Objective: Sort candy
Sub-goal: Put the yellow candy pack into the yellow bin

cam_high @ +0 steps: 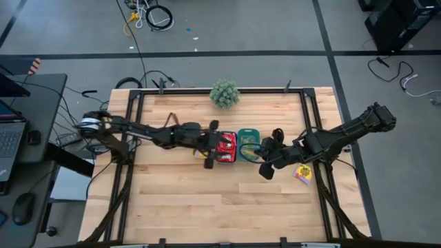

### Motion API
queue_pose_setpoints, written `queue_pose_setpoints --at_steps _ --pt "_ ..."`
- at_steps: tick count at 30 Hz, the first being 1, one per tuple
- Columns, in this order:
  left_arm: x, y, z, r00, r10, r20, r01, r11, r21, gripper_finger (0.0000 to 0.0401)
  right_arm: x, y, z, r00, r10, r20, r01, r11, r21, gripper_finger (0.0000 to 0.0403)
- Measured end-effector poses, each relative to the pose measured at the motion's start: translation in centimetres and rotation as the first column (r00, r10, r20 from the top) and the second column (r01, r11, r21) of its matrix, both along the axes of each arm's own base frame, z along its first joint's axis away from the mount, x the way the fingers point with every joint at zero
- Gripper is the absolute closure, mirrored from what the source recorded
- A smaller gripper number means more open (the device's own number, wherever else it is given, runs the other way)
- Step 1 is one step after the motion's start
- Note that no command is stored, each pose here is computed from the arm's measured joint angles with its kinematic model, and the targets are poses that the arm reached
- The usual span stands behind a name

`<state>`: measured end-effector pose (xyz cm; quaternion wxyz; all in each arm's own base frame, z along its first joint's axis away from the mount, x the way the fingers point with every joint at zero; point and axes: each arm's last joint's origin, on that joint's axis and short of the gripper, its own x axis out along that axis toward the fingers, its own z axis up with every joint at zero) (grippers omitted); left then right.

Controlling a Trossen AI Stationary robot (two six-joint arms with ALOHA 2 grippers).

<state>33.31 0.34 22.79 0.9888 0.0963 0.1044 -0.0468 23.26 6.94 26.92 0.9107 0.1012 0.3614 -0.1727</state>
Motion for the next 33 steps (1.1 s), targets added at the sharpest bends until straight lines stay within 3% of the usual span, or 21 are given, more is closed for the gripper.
queue_pose_setpoints --at_steps 9,18,22,28,33 --pt "5.6 0.1 -0.6 0.993 -0.002 -0.115 0.008 0.999 0.05 0.02 0.0 0.0 0.0 1.0 0.001 -0.002 -0.001 1.0 -0.001 0.0403" --pt "8.1 0.2 -1.1 0.981 -0.004 -0.196 0.014 0.999 0.051 0.0206 0.0 0.0 0.0 1.0 0.015 -0.004 -0.015 1.0 -0.014 0.0403" --pt "8.0 0.2 -1.3 0.974 -0.01 -0.225 0.027 0.997 0.074 0.0251 0.0 0.0 0.0 1.0 0.019 0.0 -0.019 1.0 -0.016 0.0403" --pt "8.0 0.2 -1.4 0.974 -0.031 -0.226 0.049 0.996 0.076 0.0387 0.1 0.0 0.1 1.0 0.029 0.007 -0.029 0.999 -0.023 0.0403" --pt "7.6 0.2 -1.4 0.963 -0.025 -0.267 0.042 0.997 0.061 0.0398 0.1 0.0 0.2 1.0 0.022 0.013 -0.022 0.999 -0.03 0.0401"
